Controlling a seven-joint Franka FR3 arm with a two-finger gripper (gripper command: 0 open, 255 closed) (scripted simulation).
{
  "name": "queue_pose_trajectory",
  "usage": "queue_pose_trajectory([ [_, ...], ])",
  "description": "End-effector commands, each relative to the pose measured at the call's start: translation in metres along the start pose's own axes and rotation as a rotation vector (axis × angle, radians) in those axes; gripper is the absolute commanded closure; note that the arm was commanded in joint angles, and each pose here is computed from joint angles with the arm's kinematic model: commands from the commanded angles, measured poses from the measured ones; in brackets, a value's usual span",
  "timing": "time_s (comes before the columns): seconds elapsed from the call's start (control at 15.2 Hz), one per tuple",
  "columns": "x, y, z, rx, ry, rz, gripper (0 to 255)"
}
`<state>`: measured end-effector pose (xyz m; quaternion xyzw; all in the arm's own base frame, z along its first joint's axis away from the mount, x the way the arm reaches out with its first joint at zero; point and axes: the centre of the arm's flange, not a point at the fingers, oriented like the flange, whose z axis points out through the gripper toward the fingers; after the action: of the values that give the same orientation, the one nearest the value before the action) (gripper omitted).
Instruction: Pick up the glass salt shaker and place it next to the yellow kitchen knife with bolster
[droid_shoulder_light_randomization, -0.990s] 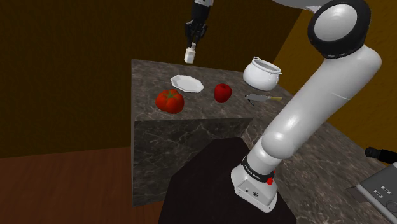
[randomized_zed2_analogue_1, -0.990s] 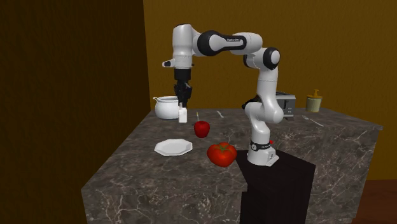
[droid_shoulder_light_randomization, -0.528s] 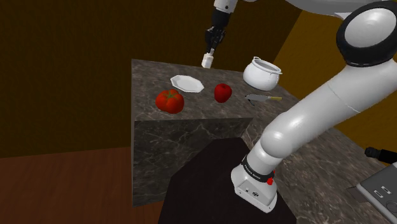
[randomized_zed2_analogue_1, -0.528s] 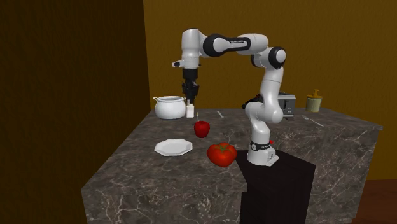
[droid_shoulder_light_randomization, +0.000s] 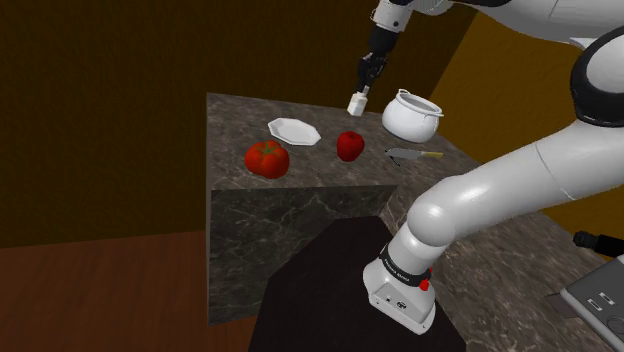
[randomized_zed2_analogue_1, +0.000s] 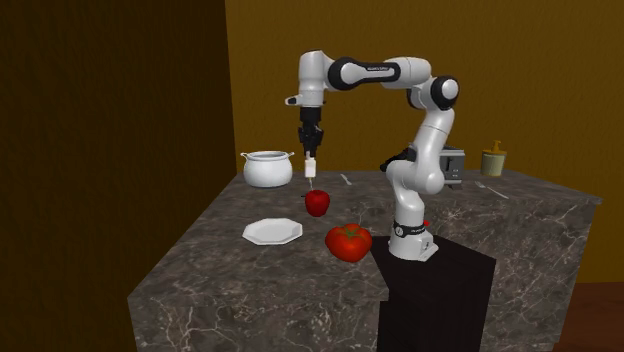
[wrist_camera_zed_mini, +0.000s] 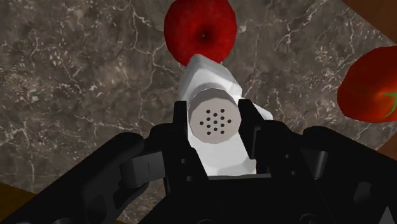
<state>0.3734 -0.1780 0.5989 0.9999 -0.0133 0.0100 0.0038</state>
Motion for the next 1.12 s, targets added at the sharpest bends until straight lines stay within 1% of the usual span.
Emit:
queue_pose_trajectory([
  [0.0,-0.023,0.015,0.0,0.0,0.0,-0.001,255],
  [1.06,-0.195,0.137,-0.004,0.0,0.0,-0.001,255],
])
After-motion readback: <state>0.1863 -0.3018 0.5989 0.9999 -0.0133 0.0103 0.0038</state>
